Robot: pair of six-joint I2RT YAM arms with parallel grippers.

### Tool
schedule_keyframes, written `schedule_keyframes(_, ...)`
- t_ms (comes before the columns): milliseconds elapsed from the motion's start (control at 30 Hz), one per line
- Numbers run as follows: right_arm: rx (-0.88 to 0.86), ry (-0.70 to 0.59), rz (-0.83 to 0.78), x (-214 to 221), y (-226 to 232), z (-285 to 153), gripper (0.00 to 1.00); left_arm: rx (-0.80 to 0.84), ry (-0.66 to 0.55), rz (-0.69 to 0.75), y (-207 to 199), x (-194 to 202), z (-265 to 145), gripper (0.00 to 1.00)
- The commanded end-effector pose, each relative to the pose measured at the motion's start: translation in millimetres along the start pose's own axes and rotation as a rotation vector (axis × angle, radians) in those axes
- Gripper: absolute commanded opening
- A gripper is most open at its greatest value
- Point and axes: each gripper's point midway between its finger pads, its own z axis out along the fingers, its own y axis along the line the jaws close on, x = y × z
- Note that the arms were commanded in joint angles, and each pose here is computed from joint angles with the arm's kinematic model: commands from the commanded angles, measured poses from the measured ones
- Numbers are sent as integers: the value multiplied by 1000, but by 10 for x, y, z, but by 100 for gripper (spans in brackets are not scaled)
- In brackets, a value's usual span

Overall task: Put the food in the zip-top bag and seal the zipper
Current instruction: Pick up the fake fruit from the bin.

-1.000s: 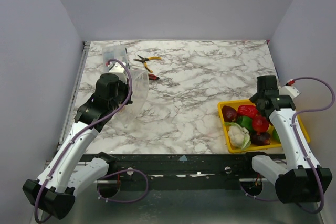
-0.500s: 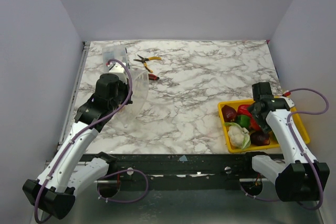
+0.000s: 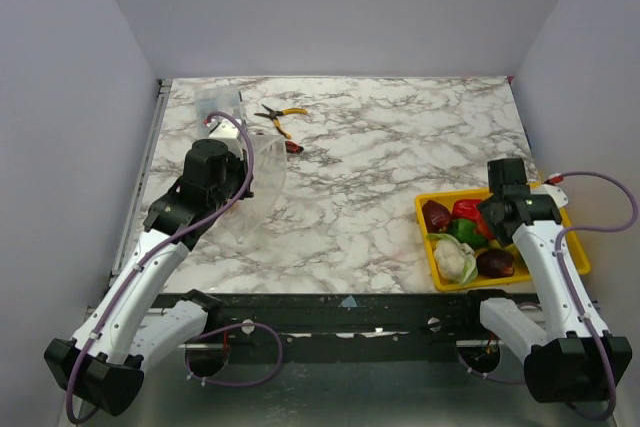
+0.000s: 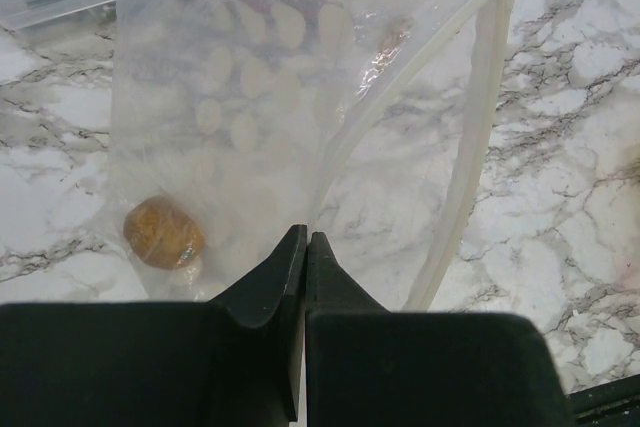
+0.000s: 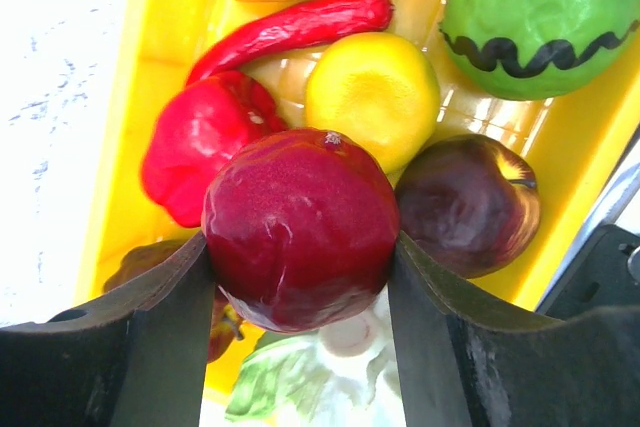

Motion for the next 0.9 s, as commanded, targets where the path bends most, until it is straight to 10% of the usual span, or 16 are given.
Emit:
schedule_keyframes(0, -121, -3, 51, -174, 237, -236, 2, 26, -12, -9, -45, -82, -47, 0)
schedule_keyframes(433, -1170, 381, -196, 467, 1625, -1439, 1, 53, 3, -5, -88, -61, -41, 0)
schedule_keyframes(867, -1520, 486, -671, 2295, 2280, -3065, 1, 32, 6, -3, -39, -48, -17, 0)
